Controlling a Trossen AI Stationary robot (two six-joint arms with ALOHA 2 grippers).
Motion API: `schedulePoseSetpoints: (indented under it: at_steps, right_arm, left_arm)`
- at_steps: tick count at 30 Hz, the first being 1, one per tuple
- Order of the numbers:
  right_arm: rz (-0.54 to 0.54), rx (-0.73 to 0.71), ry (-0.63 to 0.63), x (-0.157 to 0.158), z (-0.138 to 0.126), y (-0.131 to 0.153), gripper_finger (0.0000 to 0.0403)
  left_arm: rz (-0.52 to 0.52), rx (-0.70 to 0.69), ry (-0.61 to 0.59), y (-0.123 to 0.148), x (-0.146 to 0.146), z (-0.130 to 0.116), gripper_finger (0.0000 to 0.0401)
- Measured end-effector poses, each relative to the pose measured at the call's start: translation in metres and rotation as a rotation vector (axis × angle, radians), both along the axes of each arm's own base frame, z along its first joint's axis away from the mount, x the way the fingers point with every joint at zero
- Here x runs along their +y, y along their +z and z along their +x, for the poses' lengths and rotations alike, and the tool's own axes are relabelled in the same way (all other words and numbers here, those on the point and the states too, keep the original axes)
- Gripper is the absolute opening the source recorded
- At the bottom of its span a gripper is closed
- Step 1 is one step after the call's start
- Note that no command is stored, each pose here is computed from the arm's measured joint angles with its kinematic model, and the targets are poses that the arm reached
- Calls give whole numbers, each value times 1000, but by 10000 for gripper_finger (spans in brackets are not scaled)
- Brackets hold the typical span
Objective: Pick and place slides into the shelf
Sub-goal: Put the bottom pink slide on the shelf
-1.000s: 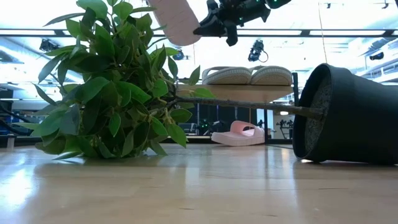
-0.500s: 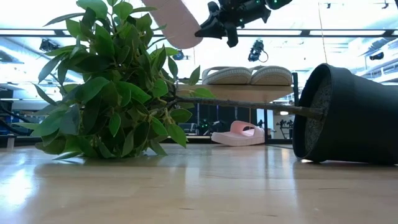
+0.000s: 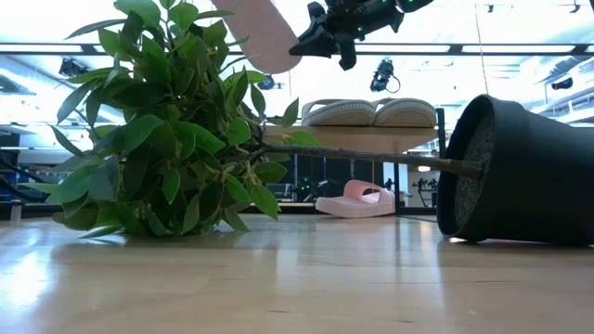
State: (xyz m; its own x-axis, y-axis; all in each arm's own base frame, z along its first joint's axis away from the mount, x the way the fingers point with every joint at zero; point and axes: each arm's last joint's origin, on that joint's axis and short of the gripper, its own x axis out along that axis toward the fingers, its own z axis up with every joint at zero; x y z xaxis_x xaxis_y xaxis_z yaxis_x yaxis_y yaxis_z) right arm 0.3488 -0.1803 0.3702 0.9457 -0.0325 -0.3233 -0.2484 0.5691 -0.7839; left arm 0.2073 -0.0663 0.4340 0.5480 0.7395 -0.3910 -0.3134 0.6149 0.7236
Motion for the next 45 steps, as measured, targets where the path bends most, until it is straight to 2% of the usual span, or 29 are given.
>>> schedulePoseSetpoints:
  at_steps: [18, 34, 38, 45]
  right_arm:
    - [42, 31, 32, 13, 5, -3, 44]
    - [54, 57, 58, 19, 6, -6, 43]
    - [55, 57, 57, 19, 6, -6, 43]
    - [49, 63, 62, 23, 8, -6, 43]
  left_arm:
    - [38, -30, 41, 3, 4, -6, 249]
    - [-7, -92, 56, 9, 9, -18, 242]
    - [-9, -93, 57, 9, 9, -18, 220]
    - [-17, -103, 55, 9, 9, -17, 137]
